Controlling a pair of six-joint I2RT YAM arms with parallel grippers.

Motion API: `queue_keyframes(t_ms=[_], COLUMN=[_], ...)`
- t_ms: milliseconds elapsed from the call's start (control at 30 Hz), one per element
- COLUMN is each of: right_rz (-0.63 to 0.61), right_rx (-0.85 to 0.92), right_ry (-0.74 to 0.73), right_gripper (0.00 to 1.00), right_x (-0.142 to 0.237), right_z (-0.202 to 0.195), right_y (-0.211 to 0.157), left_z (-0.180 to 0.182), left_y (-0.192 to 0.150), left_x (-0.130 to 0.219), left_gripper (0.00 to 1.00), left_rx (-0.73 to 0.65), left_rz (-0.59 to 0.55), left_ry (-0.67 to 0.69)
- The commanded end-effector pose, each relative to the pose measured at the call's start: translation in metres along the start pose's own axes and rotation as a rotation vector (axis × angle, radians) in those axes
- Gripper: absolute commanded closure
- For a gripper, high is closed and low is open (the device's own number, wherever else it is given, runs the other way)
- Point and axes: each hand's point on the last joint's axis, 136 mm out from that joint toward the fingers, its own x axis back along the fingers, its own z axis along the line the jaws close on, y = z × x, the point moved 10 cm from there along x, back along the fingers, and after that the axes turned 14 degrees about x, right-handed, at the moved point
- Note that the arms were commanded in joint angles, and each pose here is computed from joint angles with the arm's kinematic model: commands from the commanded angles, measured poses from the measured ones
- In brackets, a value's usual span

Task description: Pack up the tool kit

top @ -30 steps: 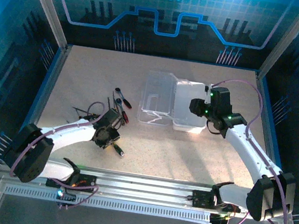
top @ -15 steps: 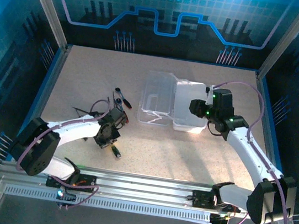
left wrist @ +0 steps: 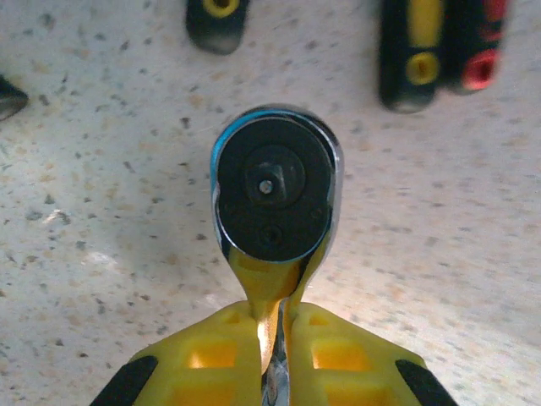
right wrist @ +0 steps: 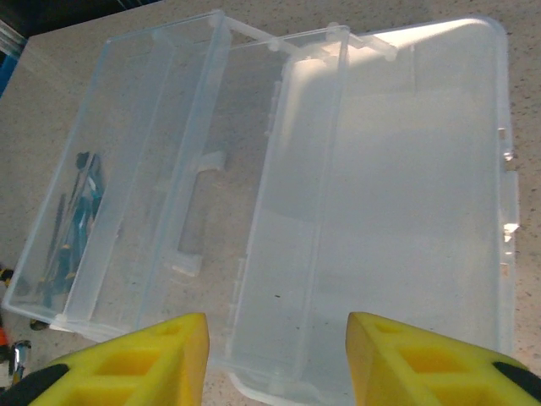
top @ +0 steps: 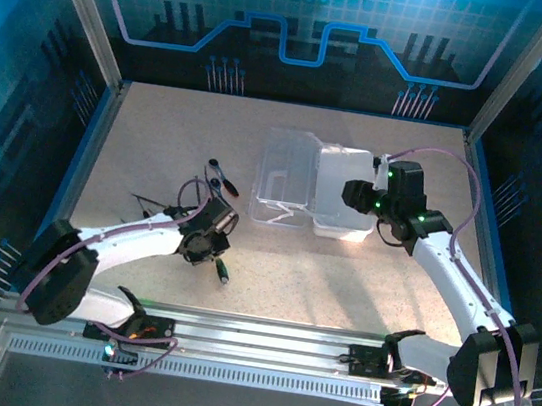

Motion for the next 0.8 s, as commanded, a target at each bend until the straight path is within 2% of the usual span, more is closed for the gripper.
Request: queue_keyframes(t_ms=[0, 300, 367, 567, 767], right_rz=[-0.021, 0.028, 0.019, 0.067, 0.149], right_rx=[0.008, 0.081, 0.112, 0.149, 0.207], right_ry=[0.092, 0.280, 0.332, 0.461, 0.566], right_gripper=[0.52, 0.48, 0.44, 0.38, 0.36], right_x=[0.003, 0.001, 0.005, 0.005, -0.006], right_z=[0.012, 0.049, 0.061, 0.084, 0.131], right_y=[0.003, -0.013, -0.017, -0.050, -0.077], left_z=[-0.003, -0.016, -0.021, -0.034, -0.036], left_y=[0.001, 0.004, 0.006, 0.010, 0.012], left_x=[0.010, 0.026, 0.031, 0.039, 0.040], left_gripper=[0.98, 1.00, 1.00, 1.00, 1.00], left_rx=[-0.009, -0.038, -0.053, -0.062, -0.058], left_rz=[-0.015, -0.029, -0.035, -0.043, -0.038], left_ry=[-0.077, -0.156, -0.177, -0.234, -0.254])
